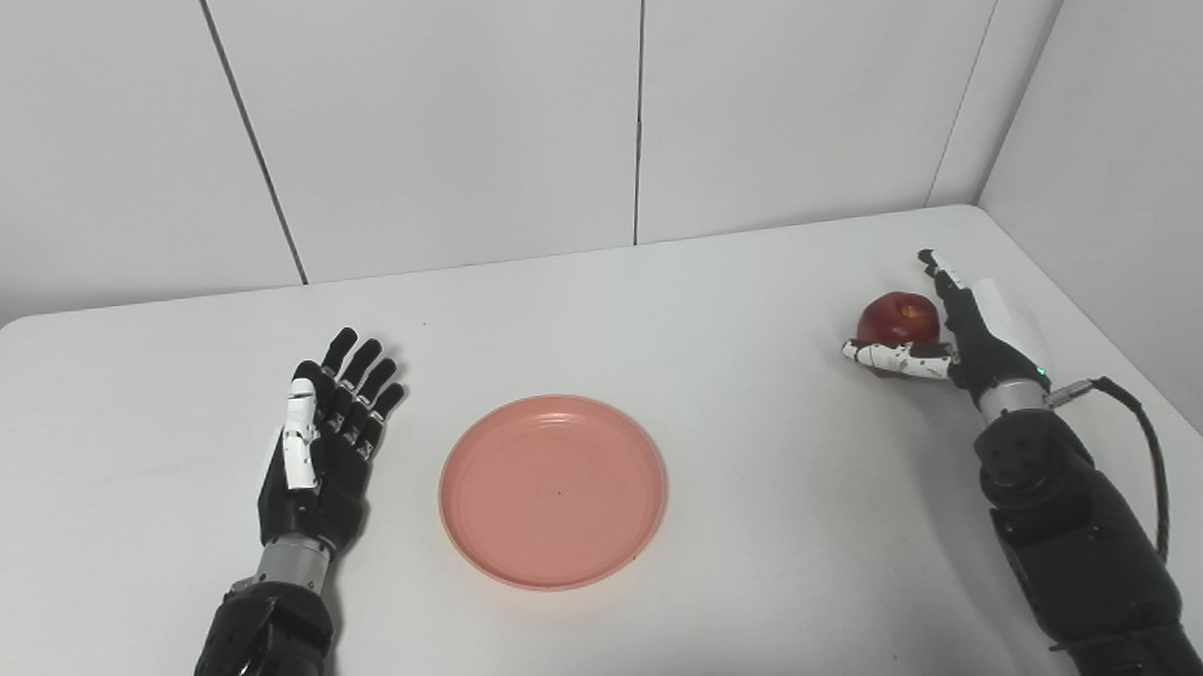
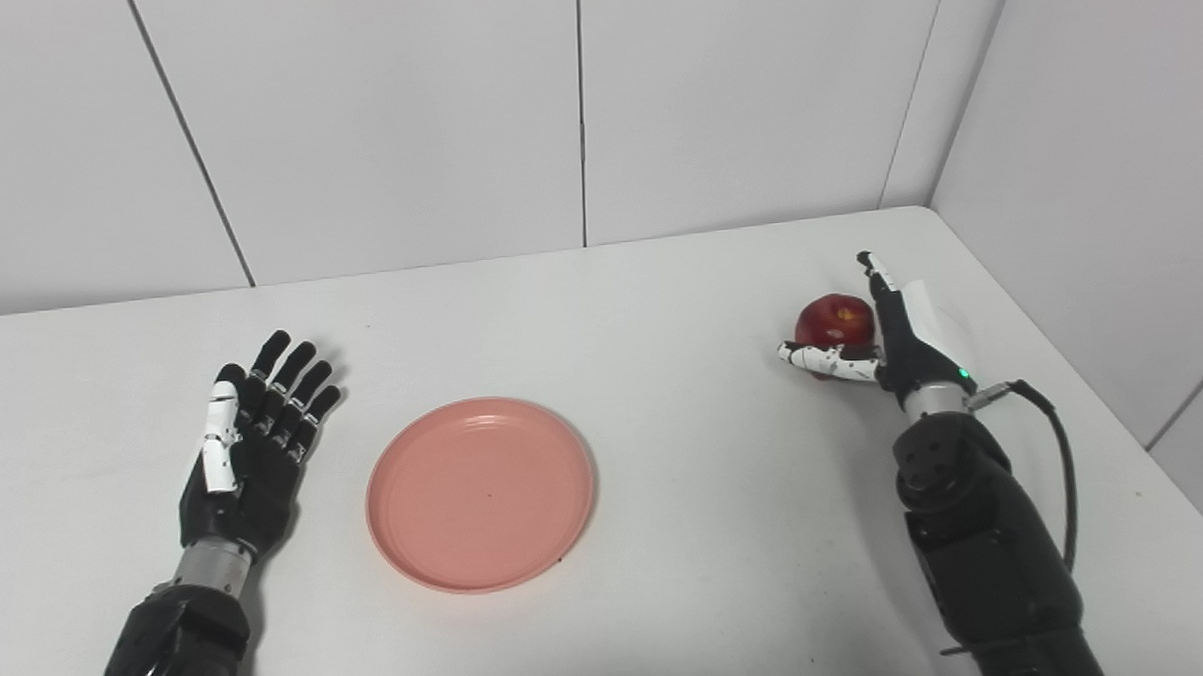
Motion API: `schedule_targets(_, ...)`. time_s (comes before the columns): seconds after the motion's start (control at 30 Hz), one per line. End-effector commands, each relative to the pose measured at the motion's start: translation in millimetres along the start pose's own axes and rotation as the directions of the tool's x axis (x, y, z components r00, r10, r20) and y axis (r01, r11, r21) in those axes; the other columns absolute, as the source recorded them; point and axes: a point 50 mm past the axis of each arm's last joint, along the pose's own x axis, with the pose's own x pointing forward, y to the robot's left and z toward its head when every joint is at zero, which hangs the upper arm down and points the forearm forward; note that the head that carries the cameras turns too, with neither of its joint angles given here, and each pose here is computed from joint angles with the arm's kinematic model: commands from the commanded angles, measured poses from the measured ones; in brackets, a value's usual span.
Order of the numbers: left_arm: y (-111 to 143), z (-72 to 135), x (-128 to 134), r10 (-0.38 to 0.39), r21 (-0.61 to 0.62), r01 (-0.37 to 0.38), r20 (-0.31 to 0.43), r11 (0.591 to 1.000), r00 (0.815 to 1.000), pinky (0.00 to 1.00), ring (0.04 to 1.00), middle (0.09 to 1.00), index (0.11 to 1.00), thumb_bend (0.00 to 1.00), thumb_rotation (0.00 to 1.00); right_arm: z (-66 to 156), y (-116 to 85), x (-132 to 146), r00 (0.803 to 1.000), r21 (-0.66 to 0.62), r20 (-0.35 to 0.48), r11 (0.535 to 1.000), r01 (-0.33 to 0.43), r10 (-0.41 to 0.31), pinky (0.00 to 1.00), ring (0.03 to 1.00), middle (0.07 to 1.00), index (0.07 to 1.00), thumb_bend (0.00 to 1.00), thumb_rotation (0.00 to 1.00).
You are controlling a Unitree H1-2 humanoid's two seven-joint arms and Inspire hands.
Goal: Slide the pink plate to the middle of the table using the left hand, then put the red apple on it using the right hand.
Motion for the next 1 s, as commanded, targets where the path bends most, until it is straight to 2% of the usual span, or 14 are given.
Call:
schedule_targets(0.0, 6.1, -10.5, -8.4, 0.024, 0.001, -0.024, -0.044, 1.0, 0.999, 0.93, 0.929, 0.933, 0.918, 0.39, 1.0, 13.6, -22.3, 11.9, 0.994, -0.001, 0.059, 0.996, 0.087, -0.087, 0.78, 0.886, 0.913, 0.92, 1.0, 0.41)
schedule_targets(0.13, 5.7, -11.0, -8.5, 0.022, -0.001, -0.022, -0.043, 1.0, 0.999, 0.93, 0.928, 0.931, 0.917, 0.39, 1.0, 13.2, -22.0, 13.0, 0.992, -0.006, 0.072, 0.994, 0.106, -0.106, 0.75, 0.852, 0.887, 0.886, 1.0, 0.41)
schedule_targets(0.23, 4.9, -10.7, -8.8, 0.022, 0.001, -0.022, -0.042, 1.0, 0.999, 0.93, 0.928, 0.93, 0.917, 0.39, 1.0, 12.2, -21.6, 14.3, 0.991, 0.005, 0.075, 0.994, 0.113, -0.113, 0.63, 0.749, 0.822, 0.868, 0.99, 0.41)
schedule_targets(0.3, 4.8, -10.8, -8.7, 0.025, 0.0, -0.025, -0.043, 1.0, 0.999, 0.93, 0.926, 0.929, 0.916, 0.39, 1.0, 11.6, -21.5, 15.3, 0.99, 0.017, 0.076, 0.993, 0.116, -0.117, 0.6, 0.721, 0.801, 0.864, 0.98, 0.4)
schedule_targets(0.63, 4.5, -12.2, -10.2, 0.027, -0.01, -0.028, -0.046, 1.0, 0.999, 0.93, 0.925, 0.929, 0.915, 0.38, 1.0, 9.0, -19.3, 16.5, 0.988, 0.029, 0.092, 0.992, 0.119, -0.121, 0.62, 0.722, 0.76, 0.785, 0.92, 0.37)
schedule_targets(0.97, 4.4, -11.1, -11.6, 0.018, -0.002, -0.019, -0.042, 1.0, 0.999, 0.93, 0.929, 0.934, 0.921, 0.39, 1.0, 8.3, -17.3, 19.9, 0.991, 0.056, 0.082, 0.993, 0.104, -0.108, 0.56, 0.639, 0.68, 0.702, 0.87, 0.29)
